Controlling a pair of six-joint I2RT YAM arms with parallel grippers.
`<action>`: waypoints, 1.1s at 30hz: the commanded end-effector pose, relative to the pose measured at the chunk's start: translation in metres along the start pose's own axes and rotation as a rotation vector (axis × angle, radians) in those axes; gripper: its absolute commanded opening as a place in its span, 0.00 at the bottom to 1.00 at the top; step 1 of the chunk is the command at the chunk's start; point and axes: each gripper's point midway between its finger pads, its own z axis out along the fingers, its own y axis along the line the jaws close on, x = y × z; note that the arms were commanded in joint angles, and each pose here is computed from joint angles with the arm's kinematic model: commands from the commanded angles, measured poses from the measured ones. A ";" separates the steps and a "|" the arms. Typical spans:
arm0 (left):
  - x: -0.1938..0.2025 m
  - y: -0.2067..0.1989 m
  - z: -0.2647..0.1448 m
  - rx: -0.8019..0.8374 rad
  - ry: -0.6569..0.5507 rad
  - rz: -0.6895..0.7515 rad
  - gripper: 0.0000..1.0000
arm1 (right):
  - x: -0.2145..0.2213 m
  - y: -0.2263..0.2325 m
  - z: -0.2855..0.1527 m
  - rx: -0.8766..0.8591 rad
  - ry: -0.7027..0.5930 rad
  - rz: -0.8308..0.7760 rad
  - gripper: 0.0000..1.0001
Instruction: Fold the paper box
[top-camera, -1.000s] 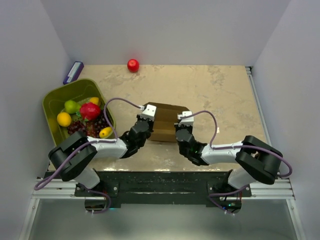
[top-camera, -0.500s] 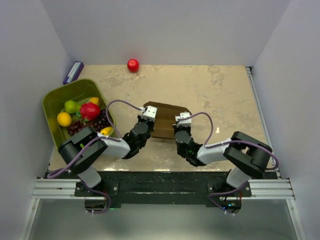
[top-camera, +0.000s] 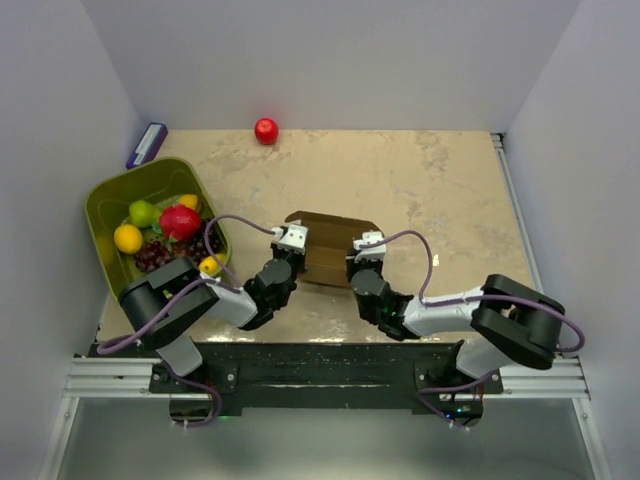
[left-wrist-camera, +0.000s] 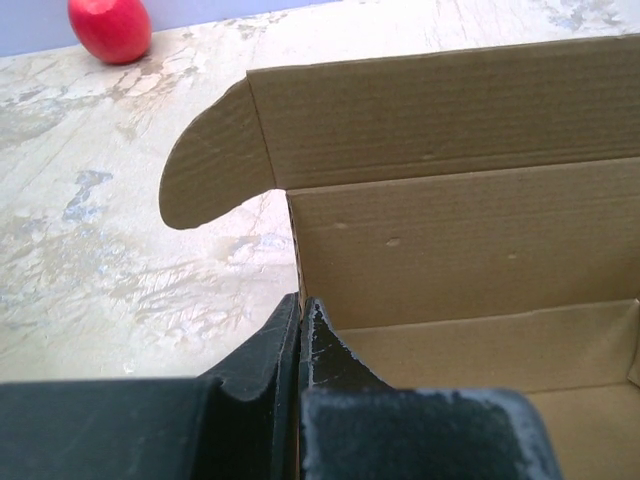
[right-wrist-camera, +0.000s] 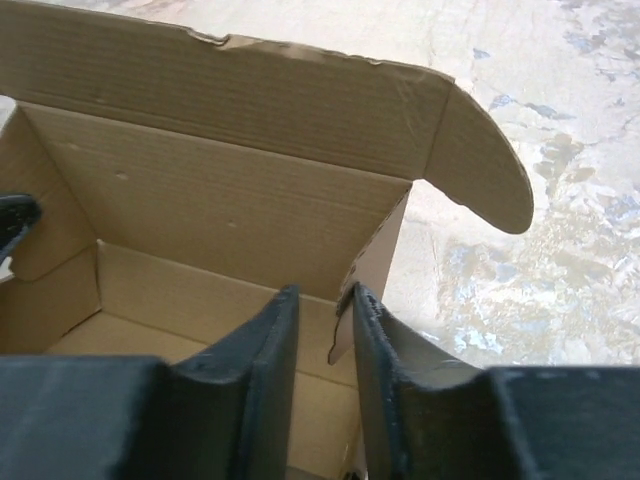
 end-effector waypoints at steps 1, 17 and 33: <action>0.005 0.005 -0.014 -0.047 -0.021 0.004 0.00 | -0.025 0.020 -0.015 -0.095 0.034 0.110 0.49; 0.004 -0.001 -0.044 -0.090 -0.101 0.107 0.00 | -0.118 0.015 -0.083 -0.380 0.072 0.297 0.71; 0.017 0.001 -0.063 -0.100 -0.079 0.142 0.00 | -0.162 0.050 -0.032 -0.213 0.034 0.263 0.75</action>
